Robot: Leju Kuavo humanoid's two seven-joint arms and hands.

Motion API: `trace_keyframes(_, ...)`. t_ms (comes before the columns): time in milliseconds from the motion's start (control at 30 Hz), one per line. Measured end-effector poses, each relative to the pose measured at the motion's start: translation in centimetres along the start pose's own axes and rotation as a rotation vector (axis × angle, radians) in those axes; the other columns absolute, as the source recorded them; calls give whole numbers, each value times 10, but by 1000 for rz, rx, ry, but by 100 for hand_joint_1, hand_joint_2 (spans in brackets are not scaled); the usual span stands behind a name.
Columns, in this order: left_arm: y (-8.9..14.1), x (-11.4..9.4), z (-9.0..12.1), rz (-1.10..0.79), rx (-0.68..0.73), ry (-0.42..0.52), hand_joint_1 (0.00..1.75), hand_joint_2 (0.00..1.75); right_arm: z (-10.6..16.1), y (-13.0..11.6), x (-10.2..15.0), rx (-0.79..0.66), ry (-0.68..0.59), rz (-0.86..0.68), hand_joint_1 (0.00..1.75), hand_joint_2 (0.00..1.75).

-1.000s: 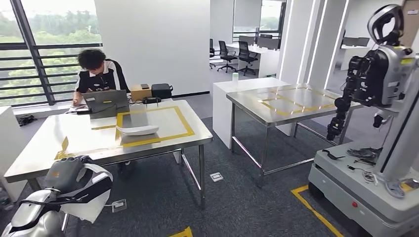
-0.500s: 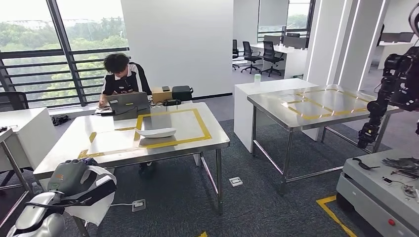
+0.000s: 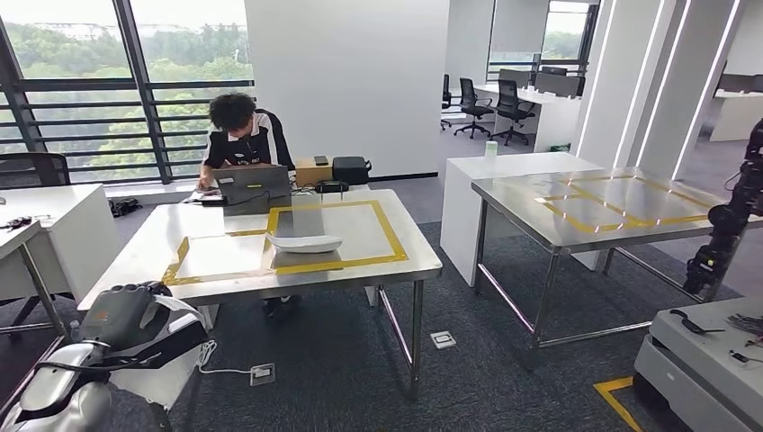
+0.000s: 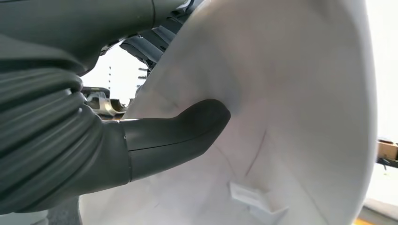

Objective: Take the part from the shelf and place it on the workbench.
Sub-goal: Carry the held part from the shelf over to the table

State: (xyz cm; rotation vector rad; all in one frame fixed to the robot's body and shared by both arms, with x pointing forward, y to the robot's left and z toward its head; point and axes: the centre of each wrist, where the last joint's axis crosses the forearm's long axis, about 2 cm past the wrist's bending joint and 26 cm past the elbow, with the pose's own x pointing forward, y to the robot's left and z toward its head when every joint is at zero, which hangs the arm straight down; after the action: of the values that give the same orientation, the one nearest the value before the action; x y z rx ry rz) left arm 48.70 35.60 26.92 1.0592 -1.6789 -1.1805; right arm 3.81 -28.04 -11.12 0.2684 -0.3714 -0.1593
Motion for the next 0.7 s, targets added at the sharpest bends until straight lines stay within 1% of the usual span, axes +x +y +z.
trace_keyframes(167,-3,4,0,6,-9,-5,150,175,1,0,-2,-1,3,-1,0,0)
trace_keyframes(567,-1,5,-3,-3,-11,-9,150,175,1,0,-2,-1,5,-1,0,0)
trace_keyframes(700,7,6,-8,-16,-14,-12,150,175,0,0,-2,-1,4,0,0,0)
